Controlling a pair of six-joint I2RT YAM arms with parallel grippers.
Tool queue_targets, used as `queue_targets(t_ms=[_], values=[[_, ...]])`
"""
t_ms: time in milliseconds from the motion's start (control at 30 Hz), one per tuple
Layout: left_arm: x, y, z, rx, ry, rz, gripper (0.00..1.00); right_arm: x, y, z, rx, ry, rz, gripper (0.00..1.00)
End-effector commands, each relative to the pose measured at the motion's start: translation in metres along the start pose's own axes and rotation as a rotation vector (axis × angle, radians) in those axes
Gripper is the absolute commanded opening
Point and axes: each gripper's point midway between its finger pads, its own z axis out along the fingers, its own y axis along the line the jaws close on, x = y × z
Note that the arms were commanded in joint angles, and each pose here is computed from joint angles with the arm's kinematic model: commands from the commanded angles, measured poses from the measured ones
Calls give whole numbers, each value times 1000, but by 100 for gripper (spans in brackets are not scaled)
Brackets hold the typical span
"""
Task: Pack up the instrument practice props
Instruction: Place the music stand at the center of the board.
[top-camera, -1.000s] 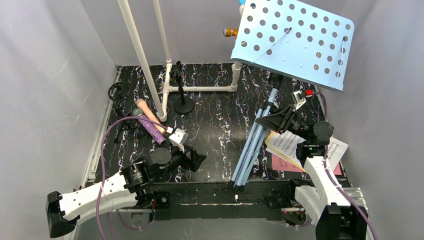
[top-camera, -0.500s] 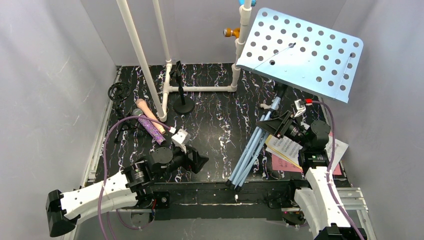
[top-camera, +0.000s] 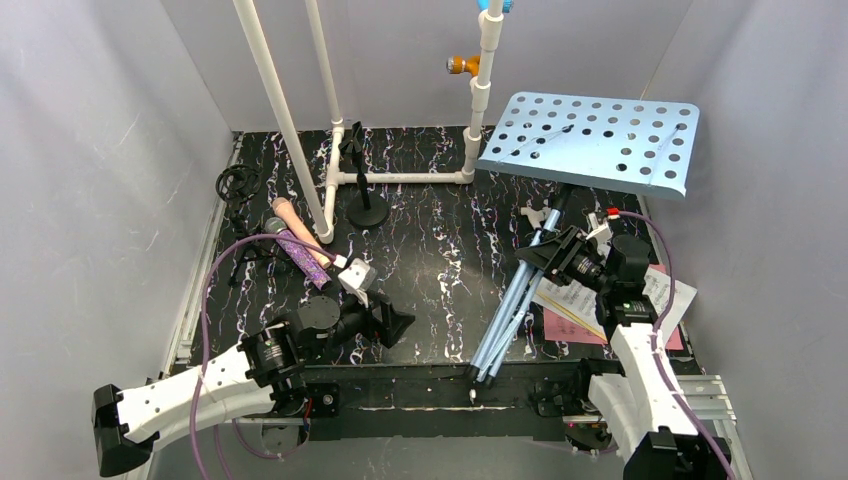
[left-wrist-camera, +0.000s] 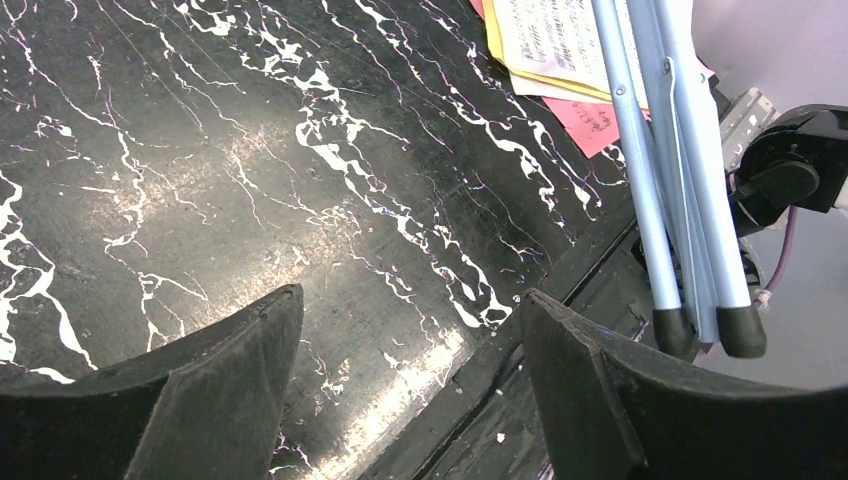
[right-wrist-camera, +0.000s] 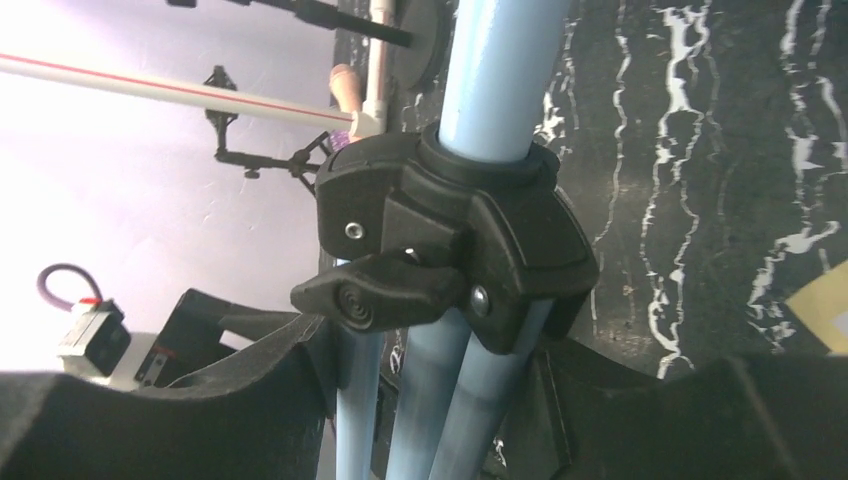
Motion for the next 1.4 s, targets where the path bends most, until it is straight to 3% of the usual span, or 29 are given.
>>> queue_targets(t_ms=[0,600,1033,1367], values=[[7,3,-2,-2,11,1,77,-59,67,-6,-214,-218,-421,1],[10,3,2,-4,19,-3,78,-89,4,35,-122,-215,-244,1],[17,2,7,-3,55,-2,78,-89,-55,61,-8,-134,-345,1],[22,2,10,-8,76,-1,79,-95,-78,69,28,-113,-386,15]])
